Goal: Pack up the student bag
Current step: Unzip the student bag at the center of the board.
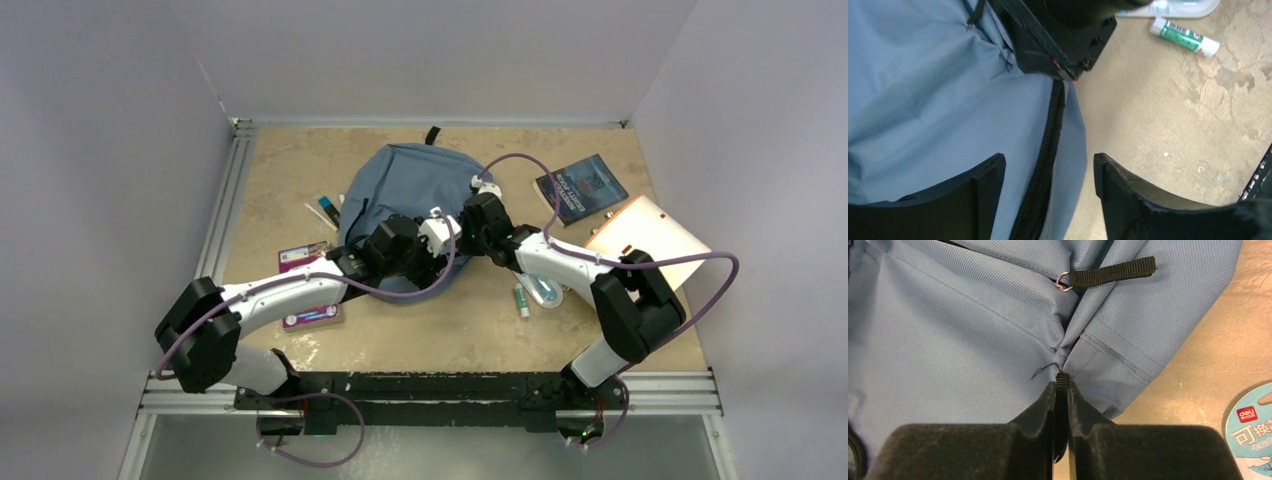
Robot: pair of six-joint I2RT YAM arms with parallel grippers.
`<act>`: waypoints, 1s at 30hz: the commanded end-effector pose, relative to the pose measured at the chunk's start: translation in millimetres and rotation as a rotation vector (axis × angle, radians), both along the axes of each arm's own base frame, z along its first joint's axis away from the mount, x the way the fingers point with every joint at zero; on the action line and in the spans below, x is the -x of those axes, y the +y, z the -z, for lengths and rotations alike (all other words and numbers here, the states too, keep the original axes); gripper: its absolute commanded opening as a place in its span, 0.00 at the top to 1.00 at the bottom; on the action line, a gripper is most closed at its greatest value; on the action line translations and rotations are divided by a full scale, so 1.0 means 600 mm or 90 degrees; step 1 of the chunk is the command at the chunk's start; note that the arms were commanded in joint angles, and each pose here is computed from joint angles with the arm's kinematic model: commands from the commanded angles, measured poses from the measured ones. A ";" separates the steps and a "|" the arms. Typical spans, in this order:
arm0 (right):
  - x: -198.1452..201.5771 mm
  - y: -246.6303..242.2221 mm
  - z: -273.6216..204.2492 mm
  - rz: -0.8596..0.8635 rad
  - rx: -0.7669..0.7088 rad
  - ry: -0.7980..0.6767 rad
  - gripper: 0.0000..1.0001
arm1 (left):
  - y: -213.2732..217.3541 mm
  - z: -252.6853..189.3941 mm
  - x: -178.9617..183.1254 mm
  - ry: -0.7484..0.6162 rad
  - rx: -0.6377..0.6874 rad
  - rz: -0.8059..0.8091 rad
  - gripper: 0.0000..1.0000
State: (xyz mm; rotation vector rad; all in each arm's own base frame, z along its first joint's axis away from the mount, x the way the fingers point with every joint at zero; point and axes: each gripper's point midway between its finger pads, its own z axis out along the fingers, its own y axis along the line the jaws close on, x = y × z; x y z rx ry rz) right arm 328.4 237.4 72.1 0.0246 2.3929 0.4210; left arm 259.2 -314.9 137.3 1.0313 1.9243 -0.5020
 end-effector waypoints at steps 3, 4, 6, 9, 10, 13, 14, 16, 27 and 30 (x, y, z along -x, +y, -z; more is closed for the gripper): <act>0.000 0.020 -0.037 -0.017 -0.062 -0.026 0.95 | -0.005 0.031 0.023 0.048 0.019 -0.007 0.58; 0.001 0.019 -0.038 -0.015 -0.065 -0.026 0.89 | -0.004 0.042 0.029 0.063 0.014 -0.007 0.67; 0.002 0.018 -0.042 -0.013 -0.072 -0.027 0.80 | -0.002 0.065 0.041 0.091 0.002 -0.008 0.80; 0.005 0.016 -0.047 -0.011 -0.078 -0.027 0.71 | -0.001 0.090 0.059 0.118 -0.007 -0.005 0.94; 0.005 0.016 -0.050 -0.010 -0.080 -0.029 0.69 | -0.001 0.096 0.065 0.124 -0.007 -0.004 0.95; 0.004 0.015 -0.060 -0.011 -0.083 -0.035 0.65 | 0.002 0.113 0.080 0.138 -0.017 0.000 0.98; 0.004 0.015 -0.062 -0.012 -0.082 -0.036 0.64 | -0.006 0.109 0.077 0.131 -0.004 0.002 0.98; 0.002 0.014 -0.064 -0.012 -0.079 -0.038 0.63 | -0.008 0.113 0.080 0.134 -0.005 0.003 0.99; 0.020 -0.016 -0.023 -0.008 -0.006 0.007 0.60 | -0.013 0.126 0.088 0.142 -0.015 0.003 1.00; 0.030 -0.018 -0.014 -0.022 0.003 0.021 0.60 | -0.013 0.130 0.089 0.144 -0.018 0.002 1.00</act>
